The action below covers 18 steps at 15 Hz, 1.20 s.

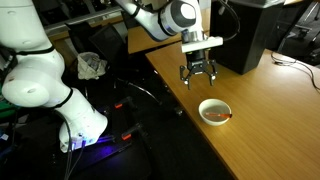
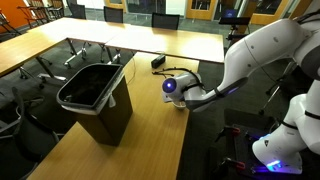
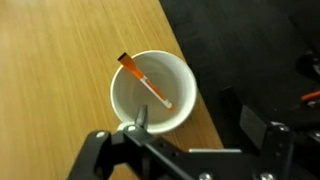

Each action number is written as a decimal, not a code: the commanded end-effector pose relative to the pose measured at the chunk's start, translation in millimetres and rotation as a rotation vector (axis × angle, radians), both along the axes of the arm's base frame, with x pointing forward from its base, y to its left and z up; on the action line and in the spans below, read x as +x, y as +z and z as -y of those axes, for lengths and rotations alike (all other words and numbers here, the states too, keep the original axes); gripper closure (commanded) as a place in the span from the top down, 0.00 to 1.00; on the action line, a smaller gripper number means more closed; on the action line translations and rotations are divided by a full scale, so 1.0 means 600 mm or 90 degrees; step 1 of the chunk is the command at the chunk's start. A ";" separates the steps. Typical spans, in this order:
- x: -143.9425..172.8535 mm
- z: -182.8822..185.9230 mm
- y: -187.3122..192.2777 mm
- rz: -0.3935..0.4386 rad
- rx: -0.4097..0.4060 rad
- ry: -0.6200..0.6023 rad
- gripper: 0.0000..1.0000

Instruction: Take the marker out of the bowl and put it on the table

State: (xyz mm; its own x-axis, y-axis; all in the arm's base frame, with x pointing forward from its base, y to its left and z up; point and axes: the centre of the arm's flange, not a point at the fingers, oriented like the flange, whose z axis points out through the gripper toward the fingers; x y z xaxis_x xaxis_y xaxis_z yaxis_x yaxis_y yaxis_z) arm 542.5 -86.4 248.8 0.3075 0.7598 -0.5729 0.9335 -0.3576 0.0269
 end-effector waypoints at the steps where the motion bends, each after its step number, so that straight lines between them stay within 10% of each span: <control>1: 0.033 0.027 -0.042 -0.032 0.001 0.126 1.00; 18: 0.060 0.117 -0.173 -0.150 -0.010 0.235 0.61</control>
State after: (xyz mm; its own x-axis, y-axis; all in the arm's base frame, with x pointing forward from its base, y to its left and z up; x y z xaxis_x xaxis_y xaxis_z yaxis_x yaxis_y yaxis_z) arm 570.3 -148.8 150.2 -0.0948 0.7973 -0.5961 0.9817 -0.0246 -0.1890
